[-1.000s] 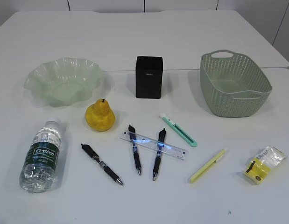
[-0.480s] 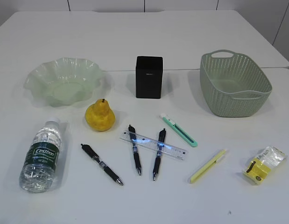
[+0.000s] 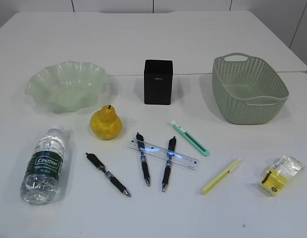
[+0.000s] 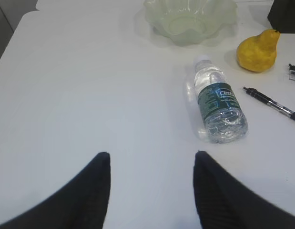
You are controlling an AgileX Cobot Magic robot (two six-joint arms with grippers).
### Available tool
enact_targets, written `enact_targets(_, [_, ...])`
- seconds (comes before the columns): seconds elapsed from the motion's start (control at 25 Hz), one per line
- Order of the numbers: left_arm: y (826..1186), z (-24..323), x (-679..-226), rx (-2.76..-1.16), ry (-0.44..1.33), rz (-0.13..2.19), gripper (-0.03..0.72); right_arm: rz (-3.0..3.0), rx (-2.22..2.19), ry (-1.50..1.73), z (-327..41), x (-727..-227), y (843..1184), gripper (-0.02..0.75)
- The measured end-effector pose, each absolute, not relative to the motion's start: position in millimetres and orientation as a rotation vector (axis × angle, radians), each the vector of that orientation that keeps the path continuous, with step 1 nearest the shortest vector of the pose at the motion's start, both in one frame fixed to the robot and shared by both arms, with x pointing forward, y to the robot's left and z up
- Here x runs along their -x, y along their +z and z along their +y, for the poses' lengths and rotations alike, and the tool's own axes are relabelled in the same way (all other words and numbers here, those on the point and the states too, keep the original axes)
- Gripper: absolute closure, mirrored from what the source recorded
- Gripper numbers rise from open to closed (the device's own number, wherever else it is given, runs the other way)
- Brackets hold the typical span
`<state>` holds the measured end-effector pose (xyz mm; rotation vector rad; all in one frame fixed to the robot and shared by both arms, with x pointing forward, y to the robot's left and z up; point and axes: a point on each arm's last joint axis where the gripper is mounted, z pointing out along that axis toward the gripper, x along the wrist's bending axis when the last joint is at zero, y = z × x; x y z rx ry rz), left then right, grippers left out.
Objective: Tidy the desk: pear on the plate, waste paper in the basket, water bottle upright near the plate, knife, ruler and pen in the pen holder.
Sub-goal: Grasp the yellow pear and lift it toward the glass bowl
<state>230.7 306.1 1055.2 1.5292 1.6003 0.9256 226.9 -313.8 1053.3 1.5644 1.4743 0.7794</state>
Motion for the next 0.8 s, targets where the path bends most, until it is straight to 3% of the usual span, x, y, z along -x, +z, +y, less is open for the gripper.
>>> enact_targets(0.4, [1074.6,299.9,-237.3,-1.452,0.899,1.512,0.293,1.591,-1.612,0.889,-300.2,-274.8,1068.1,0.184])
enact_targets(0.8, [1109.1,300.9,-285.4,-1.497,0.910,1.556,0.293,1.653,-1.609,0.891,-296.0,-329.6,1103.9,0.184])
